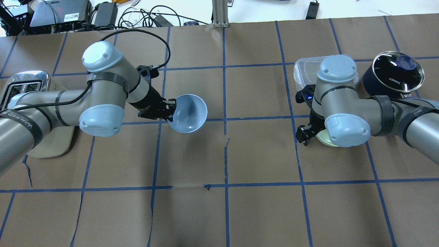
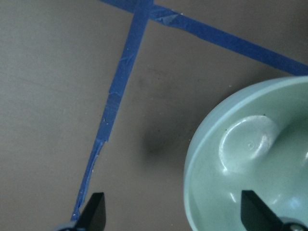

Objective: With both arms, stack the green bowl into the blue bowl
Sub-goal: 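Carry the light blue bowl to the table center with the left gripper and release it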

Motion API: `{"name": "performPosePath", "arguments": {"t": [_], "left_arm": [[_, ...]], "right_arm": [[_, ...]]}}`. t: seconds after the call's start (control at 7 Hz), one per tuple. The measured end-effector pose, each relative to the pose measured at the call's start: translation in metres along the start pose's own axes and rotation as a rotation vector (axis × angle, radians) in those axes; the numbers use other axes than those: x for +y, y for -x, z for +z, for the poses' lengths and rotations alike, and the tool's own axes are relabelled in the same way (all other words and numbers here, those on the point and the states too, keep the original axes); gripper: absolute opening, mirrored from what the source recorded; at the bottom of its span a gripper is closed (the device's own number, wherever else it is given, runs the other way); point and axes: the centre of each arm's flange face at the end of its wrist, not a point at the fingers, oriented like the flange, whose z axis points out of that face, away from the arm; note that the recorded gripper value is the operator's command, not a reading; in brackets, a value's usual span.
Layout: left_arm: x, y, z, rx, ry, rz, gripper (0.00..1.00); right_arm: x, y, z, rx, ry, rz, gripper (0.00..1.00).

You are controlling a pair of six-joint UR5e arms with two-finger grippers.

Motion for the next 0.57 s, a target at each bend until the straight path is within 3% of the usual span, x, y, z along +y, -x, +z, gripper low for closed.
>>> {"name": "performPosePath", "arguments": {"t": [0.14,0.43,0.57], "left_arm": [[0.004,-0.038,0.018,0.007,0.001,-0.041,0.00],[0.016,-0.086,0.049,0.012,-0.009,-0.077,0.00],[0.020,-0.095,0.056,0.008,-0.011,-0.074,0.00]], "right_arm": [[0.005,-0.006,0.009,0.000,-0.007,-0.009,0.75],[0.013,-0.021,0.019,-0.013,-0.003,-0.024,0.00],[0.014,-0.021,0.021,-0.036,-0.009,-0.023,0.00]]}}
